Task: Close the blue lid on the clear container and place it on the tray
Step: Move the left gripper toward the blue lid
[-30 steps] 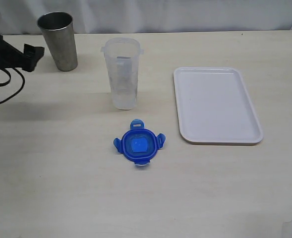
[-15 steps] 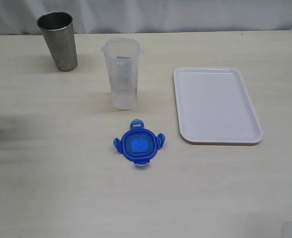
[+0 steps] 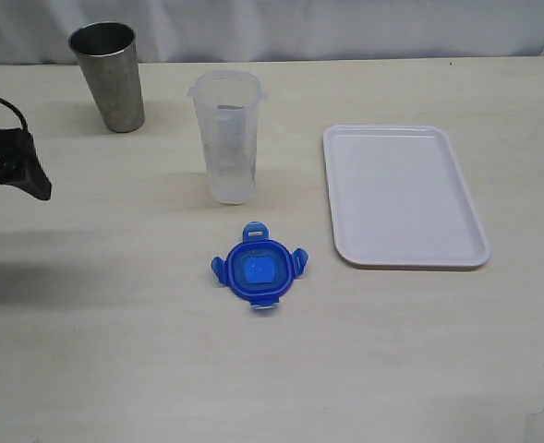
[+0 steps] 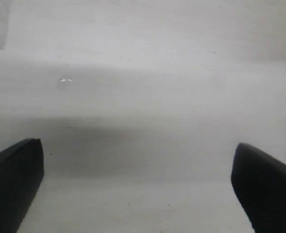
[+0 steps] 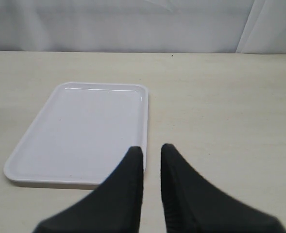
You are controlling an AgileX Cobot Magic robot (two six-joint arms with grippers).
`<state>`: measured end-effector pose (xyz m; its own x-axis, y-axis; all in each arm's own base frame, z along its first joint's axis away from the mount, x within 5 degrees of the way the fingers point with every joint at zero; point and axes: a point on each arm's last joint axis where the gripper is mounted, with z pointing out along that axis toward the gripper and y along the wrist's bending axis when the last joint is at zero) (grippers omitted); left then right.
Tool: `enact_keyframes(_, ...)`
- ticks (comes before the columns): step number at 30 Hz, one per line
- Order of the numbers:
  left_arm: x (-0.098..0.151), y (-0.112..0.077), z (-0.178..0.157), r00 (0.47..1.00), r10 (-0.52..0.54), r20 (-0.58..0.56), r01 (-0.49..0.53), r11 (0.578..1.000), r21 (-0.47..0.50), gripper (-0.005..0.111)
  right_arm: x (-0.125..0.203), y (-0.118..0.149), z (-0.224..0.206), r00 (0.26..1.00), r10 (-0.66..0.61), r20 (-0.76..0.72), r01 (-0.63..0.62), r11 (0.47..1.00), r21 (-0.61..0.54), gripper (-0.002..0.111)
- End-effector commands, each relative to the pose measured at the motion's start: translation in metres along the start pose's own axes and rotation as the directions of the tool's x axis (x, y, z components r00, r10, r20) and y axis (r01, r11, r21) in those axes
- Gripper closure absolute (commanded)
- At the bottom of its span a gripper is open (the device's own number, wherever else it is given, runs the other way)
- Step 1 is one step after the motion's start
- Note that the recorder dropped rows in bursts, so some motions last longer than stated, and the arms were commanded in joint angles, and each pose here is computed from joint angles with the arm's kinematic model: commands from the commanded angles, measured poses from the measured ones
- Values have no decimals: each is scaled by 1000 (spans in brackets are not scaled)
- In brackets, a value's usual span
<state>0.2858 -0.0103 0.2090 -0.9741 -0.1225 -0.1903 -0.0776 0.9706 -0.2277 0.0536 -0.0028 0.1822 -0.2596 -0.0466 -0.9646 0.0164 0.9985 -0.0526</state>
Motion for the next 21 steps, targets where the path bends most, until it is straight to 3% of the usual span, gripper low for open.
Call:
enact_keyframes(1, 14, -16, 20, 997, 52, 52, -54, 998, 36, 10, 0, 0, 0, 1000, 5, 5, -5, 1000, -2, 95)
enact_keyframes(10, 47, -121, 54, 962, 225, 152, -249, 955, 160, 11, 0, 0, 0, 1000, 5, 5, -5, 1000, -2, 95)
enact_keyframes(17, 58, -144, 74, 949, 264, 173, -291, 943, 160, 39, 0, 0, 0, 1000, 5, 5, -5, 1000, -2, 95)
enact_keyframes(21, 60, -152, 75, 946, 248, 207, -285, 942, 177, 41, 0, 0, 0, 1000, 5, 5, -5, 1000, -2, 95)
